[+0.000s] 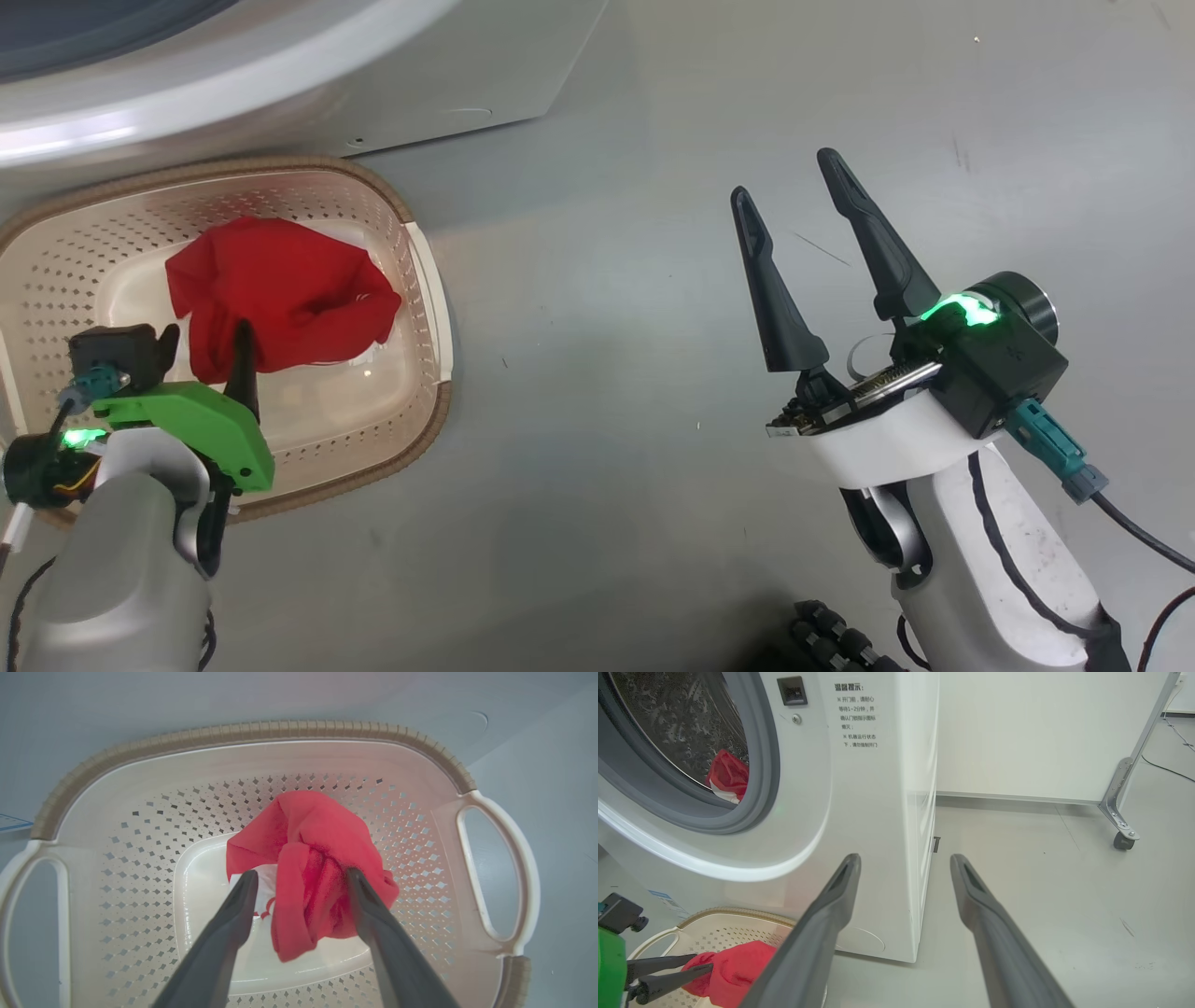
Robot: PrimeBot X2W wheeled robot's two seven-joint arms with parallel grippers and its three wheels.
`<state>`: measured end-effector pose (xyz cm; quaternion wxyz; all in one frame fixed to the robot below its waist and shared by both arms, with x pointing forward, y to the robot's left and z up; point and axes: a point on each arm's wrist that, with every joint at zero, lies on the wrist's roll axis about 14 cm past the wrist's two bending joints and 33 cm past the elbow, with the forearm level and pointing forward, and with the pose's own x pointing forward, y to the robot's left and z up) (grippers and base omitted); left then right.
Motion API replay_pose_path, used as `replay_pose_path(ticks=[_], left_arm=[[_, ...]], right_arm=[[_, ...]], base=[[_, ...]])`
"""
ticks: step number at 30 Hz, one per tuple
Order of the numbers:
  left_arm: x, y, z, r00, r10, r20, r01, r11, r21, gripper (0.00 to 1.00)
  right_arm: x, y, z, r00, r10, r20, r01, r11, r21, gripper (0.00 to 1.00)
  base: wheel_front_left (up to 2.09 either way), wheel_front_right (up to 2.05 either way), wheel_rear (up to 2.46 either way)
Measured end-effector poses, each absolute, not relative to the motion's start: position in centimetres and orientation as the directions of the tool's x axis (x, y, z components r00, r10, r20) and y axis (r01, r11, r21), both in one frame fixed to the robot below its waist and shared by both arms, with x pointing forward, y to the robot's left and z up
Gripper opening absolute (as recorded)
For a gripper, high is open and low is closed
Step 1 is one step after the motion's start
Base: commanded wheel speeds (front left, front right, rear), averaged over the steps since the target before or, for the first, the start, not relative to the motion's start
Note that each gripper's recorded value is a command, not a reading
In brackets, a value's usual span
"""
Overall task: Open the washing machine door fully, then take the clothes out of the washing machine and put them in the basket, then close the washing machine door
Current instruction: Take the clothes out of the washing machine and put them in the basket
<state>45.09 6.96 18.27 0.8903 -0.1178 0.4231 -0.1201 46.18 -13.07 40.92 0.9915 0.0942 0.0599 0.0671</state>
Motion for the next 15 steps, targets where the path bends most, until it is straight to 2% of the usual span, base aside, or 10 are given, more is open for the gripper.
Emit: replay_pose_path(ticks=[15], left_arm=[[47.4, 6.0, 25.1, 0.787, -0.313, -0.531, 0.139, 0.929, -0.342, 1.0]], right_arm=[[46.3, -13.3, 43.4, 0.99, 0.13, -0.049, -0.12, 0.976, 0.181, 1.0]], base=[[0.0, 0.0, 0.0]])
